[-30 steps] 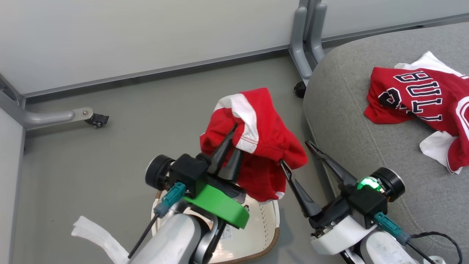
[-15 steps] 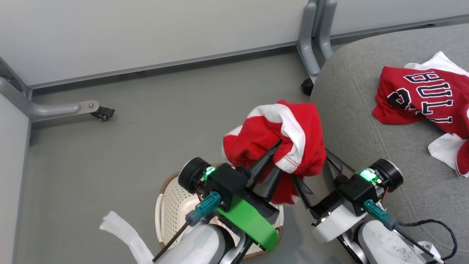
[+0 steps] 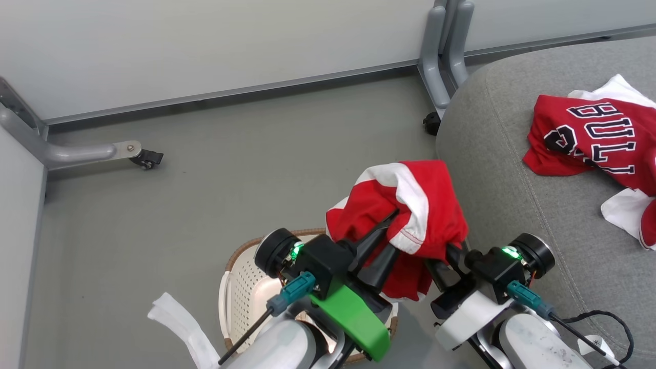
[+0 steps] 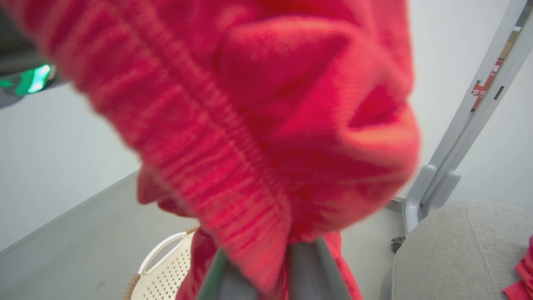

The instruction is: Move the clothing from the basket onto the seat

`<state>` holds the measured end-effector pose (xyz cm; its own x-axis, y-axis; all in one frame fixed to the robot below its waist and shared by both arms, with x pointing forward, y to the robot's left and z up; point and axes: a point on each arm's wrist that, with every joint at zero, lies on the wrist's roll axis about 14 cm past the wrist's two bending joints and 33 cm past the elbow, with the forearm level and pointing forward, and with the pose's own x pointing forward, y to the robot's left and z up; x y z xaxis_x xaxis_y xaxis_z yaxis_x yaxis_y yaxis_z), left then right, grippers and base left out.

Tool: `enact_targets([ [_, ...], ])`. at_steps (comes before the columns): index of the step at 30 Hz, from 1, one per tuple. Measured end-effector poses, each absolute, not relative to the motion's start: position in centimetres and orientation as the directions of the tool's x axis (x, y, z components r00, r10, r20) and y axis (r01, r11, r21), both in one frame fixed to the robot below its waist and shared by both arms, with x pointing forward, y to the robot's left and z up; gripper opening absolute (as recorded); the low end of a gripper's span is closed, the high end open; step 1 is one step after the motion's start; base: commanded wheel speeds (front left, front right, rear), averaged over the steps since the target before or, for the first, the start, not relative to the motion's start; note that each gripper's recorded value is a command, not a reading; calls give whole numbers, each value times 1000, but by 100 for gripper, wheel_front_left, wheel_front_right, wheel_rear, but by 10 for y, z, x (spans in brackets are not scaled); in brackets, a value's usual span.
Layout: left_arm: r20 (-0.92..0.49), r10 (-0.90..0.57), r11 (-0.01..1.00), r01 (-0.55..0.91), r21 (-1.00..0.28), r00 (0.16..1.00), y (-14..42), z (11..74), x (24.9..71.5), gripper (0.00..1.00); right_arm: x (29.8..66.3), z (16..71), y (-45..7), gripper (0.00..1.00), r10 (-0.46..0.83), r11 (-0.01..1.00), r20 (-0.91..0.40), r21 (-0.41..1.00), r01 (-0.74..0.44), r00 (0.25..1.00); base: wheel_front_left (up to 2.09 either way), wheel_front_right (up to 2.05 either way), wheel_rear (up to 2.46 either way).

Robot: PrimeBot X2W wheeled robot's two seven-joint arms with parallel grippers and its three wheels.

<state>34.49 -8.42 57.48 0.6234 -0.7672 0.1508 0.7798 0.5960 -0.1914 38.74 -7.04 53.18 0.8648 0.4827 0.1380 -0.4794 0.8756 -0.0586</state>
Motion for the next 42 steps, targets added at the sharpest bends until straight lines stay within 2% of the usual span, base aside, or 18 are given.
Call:
enact_targets([
  [7,134,-755,613,764,-201,641,-81,567,347,0,385,532,-73,0,465,882,145,10,-471,873,0,0,0],
  [8,136,-752,618,761,-198,645,-81,567,348,31,385,533,-74,0,460,883,151,22,-468,875,0,0,0],
  [9,138,-748,623,758,-191,649,-80,567,349,100,385,534,-74,0,456,885,154,31,-465,877,0,0,0],
  [15,103,-748,634,752,-180,655,-79,555,350,100,390,543,-82,0,400,894,190,133,-428,896,0,0,0],
  [22,74,-755,634,753,-178,652,-80,544,350,100,396,546,-89,0,364,899,204,181,-400,909,0,0,0],
  [34,47,-749,646,745,-168,661,-74,525,355,100,411,558,-130,0,226,939,245,203,-278,943,0,0,0],
  [42,79,-778,609,779,-150,623,-83,522,358,100,413,566,-170,0,122,967,272,184,-177,954,0,0,0],
])
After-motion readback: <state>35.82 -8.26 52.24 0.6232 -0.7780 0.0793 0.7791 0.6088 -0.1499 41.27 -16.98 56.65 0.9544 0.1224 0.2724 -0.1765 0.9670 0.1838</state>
